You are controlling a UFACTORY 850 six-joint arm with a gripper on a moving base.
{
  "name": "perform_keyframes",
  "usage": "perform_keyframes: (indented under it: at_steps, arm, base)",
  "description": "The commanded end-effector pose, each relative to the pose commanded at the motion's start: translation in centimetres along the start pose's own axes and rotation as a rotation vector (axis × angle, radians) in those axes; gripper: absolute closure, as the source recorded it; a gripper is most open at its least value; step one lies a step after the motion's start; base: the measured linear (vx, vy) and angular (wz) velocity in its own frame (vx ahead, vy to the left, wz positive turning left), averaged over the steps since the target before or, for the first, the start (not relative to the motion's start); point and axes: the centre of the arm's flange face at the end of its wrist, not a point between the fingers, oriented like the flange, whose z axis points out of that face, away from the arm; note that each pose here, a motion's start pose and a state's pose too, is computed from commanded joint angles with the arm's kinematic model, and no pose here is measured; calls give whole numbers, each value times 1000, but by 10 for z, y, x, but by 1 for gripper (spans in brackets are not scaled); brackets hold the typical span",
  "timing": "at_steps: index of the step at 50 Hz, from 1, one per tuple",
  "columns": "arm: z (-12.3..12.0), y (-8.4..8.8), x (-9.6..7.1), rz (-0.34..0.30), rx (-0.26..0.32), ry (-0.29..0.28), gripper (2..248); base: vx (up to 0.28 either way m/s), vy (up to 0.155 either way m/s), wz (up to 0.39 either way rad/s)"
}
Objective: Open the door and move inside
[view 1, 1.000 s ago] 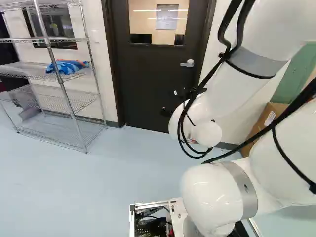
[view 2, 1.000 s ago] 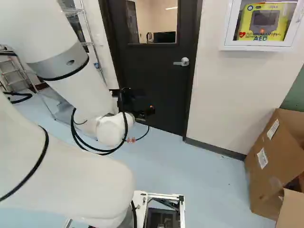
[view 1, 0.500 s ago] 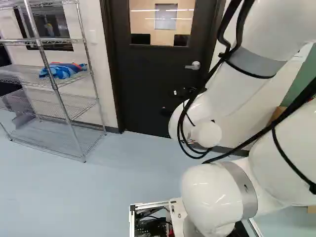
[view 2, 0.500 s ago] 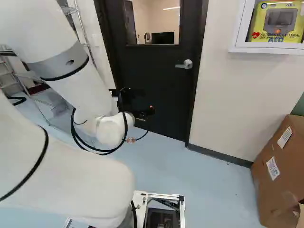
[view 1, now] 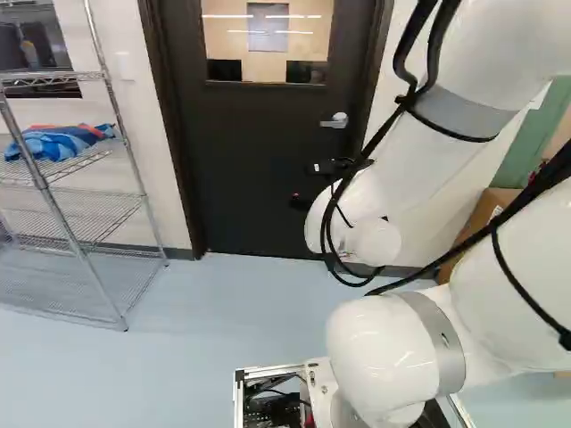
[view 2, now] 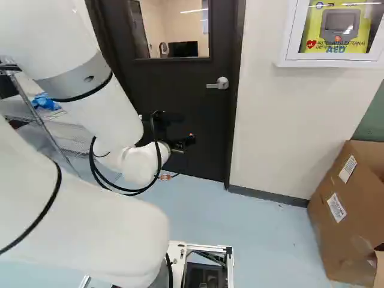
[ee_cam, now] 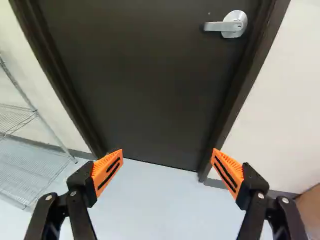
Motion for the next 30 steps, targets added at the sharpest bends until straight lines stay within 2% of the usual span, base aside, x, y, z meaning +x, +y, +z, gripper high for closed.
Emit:
perform_keyframes:
  at_steps: [23,30]
  arm:
    - [0,0,0,0,0,0,3]
    - [0,0,0,0,0,0,3]
  base:
    - [196,22,-283]
    - [189,50,-152]
